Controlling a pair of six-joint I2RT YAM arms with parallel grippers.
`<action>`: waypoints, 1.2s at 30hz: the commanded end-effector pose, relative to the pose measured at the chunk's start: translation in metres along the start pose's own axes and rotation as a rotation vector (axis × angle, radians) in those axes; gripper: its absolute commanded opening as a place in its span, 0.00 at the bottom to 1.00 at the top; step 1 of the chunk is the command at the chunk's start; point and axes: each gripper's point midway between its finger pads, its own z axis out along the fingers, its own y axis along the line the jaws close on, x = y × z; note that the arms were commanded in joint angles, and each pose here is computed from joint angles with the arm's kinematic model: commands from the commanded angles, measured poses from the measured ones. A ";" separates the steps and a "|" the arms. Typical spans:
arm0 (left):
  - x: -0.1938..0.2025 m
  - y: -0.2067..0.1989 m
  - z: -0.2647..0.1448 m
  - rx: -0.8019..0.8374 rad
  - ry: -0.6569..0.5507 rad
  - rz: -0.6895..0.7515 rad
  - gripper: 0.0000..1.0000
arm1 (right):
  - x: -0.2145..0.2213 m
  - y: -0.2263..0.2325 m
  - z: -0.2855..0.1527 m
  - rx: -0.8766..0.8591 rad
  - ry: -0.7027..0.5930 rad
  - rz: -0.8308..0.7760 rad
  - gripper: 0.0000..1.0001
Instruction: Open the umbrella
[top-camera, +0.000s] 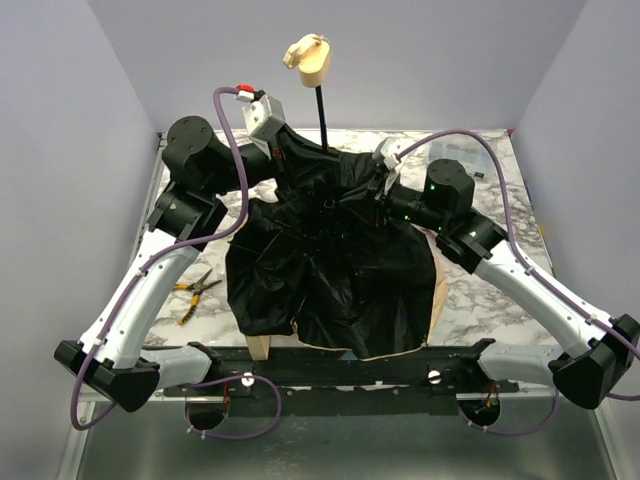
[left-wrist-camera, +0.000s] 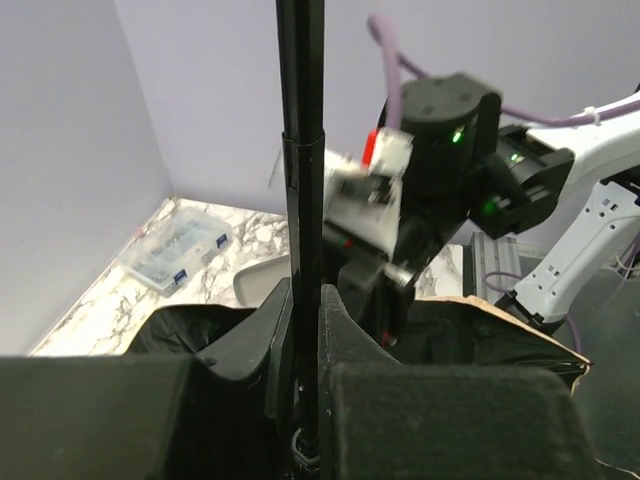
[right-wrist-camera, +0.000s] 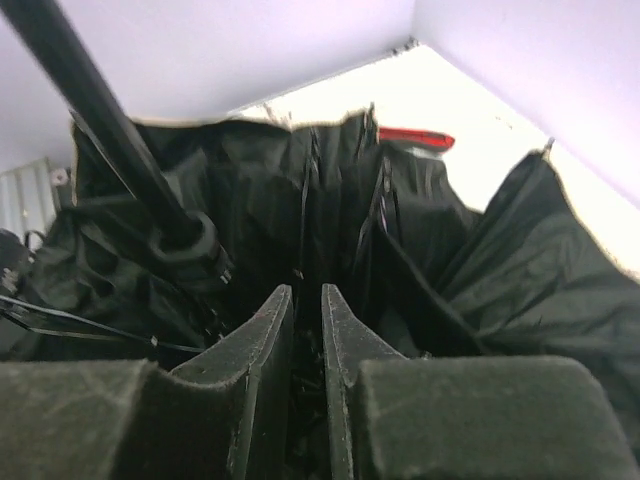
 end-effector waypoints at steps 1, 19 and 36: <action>-0.053 -0.031 -0.011 0.057 -0.113 0.117 0.00 | 0.033 -0.021 -0.001 0.110 0.047 -0.031 0.20; -0.046 -0.042 -0.017 0.090 -0.058 0.066 0.00 | 0.069 -0.073 -0.044 0.220 0.258 -0.009 0.55; -0.024 -0.011 0.010 0.043 0.030 0.072 0.00 | -0.047 0.016 -0.036 -0.262 -0.025 -0.051 0.93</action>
